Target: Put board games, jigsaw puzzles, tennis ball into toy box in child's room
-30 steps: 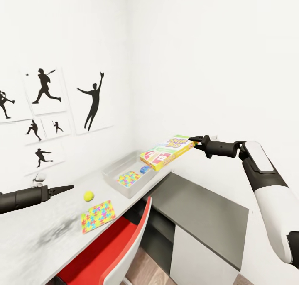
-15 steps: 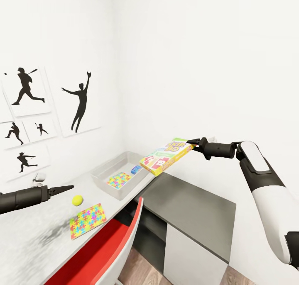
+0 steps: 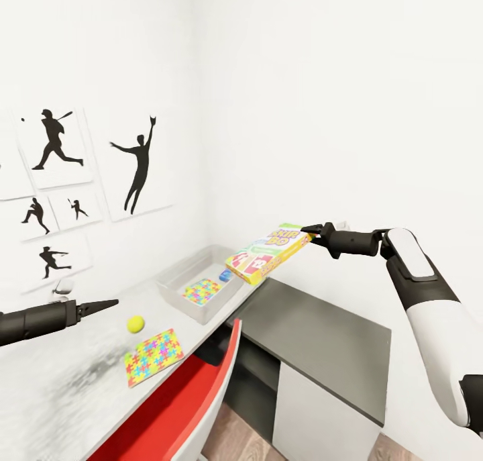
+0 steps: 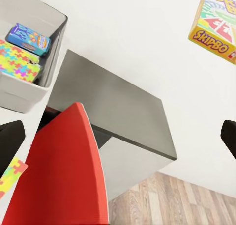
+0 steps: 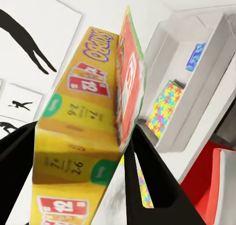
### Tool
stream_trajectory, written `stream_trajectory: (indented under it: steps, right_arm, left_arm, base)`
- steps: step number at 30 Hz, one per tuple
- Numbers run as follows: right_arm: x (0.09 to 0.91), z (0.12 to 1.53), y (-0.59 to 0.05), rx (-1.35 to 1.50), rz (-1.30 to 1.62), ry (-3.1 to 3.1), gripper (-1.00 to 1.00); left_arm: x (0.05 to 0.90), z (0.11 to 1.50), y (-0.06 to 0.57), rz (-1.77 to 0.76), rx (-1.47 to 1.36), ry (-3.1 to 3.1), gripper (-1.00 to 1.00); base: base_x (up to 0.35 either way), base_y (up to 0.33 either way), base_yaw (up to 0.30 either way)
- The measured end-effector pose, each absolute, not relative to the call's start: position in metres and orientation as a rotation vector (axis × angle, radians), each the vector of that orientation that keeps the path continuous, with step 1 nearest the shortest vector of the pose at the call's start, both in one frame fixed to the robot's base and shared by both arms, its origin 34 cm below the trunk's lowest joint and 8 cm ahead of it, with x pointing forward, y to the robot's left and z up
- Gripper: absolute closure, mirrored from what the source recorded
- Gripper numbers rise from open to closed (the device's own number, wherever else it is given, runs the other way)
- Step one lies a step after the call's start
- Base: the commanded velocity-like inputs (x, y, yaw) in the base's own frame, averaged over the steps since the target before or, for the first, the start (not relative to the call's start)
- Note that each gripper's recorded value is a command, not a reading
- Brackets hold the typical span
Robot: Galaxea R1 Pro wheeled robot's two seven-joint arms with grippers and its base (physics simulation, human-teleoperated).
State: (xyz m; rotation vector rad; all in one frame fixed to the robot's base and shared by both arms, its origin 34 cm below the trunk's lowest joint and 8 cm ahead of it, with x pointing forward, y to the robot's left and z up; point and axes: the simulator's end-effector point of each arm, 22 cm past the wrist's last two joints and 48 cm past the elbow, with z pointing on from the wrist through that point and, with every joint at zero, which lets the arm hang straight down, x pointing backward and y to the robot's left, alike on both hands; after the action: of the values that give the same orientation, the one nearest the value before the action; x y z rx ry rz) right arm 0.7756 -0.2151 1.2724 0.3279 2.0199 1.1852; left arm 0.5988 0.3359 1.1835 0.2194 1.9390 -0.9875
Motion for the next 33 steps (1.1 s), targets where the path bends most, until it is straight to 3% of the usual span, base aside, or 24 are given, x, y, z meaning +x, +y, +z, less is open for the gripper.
stream_trajectory:
  steps: [10,33]
  right_arm:
    - [0.7738,1.2764,-0.2149,0.323,1.184,2.015,1.0]
    - [0.775,1.2746,-0.2144,0.323,1.161,2.033,1.0]
  left_arm:
    - [0.5975,1.1863,0.3352,-0.987,0.223,1.934,-1.0]
    - [0.5972,1.1874,0.3344,-0.991,0.225,1.93,-1.0]
  base:
    - [0.043,0.119,0.18]
    - [0.063,0.014,0.005]
